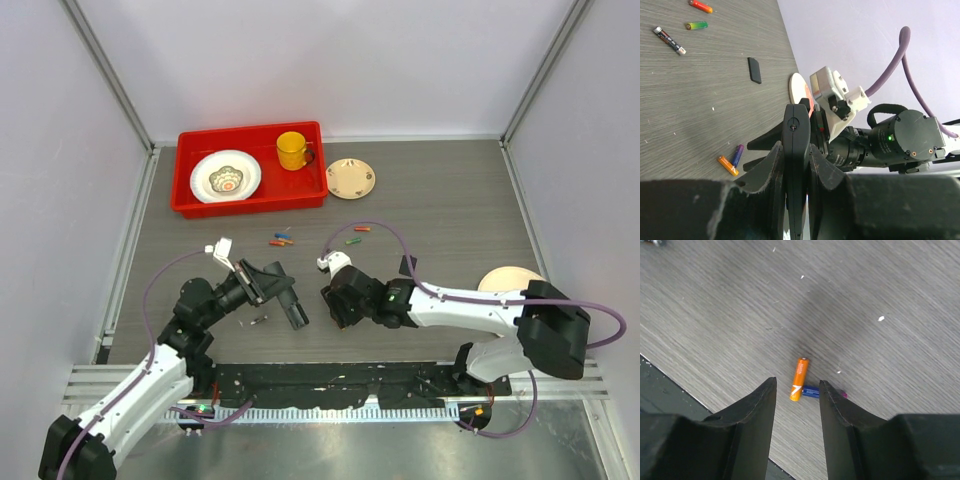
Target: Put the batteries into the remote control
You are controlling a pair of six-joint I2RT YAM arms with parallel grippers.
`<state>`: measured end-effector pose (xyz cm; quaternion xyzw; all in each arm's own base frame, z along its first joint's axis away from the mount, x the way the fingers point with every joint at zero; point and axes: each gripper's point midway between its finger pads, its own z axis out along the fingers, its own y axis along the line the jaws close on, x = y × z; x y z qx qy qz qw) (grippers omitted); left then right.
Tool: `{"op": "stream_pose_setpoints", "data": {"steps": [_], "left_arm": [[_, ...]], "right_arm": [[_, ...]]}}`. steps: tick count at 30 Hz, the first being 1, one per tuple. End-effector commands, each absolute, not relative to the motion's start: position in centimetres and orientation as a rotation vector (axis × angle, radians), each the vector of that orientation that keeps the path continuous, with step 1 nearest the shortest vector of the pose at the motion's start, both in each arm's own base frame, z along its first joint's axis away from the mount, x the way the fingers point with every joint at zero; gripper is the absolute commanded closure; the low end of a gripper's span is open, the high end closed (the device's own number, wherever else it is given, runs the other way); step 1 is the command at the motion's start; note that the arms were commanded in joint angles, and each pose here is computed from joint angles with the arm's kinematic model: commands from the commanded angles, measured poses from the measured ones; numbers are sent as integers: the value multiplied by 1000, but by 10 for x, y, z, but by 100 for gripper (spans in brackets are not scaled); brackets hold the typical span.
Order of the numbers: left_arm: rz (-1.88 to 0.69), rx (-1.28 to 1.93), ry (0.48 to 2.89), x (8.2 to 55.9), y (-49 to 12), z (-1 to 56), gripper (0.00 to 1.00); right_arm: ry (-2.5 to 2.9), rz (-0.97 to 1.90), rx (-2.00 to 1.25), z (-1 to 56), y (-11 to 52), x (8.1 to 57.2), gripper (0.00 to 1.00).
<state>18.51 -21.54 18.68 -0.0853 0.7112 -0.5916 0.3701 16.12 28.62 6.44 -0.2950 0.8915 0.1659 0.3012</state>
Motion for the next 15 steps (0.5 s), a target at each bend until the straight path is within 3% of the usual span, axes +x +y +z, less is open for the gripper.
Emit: {"op": "stream_pose_setpoints", "data": {"steps": [1, 15], "left_arm": [[-1518, -183, 1807, 182, -215, 189, 100], [-1546, -166, 1809, 177, -216, 189, 100]], "right_arm": [[2317, 496, -811, 75, 304, 162, 56], [2362, 437, -848, 46, 309, 165, 60]]}}
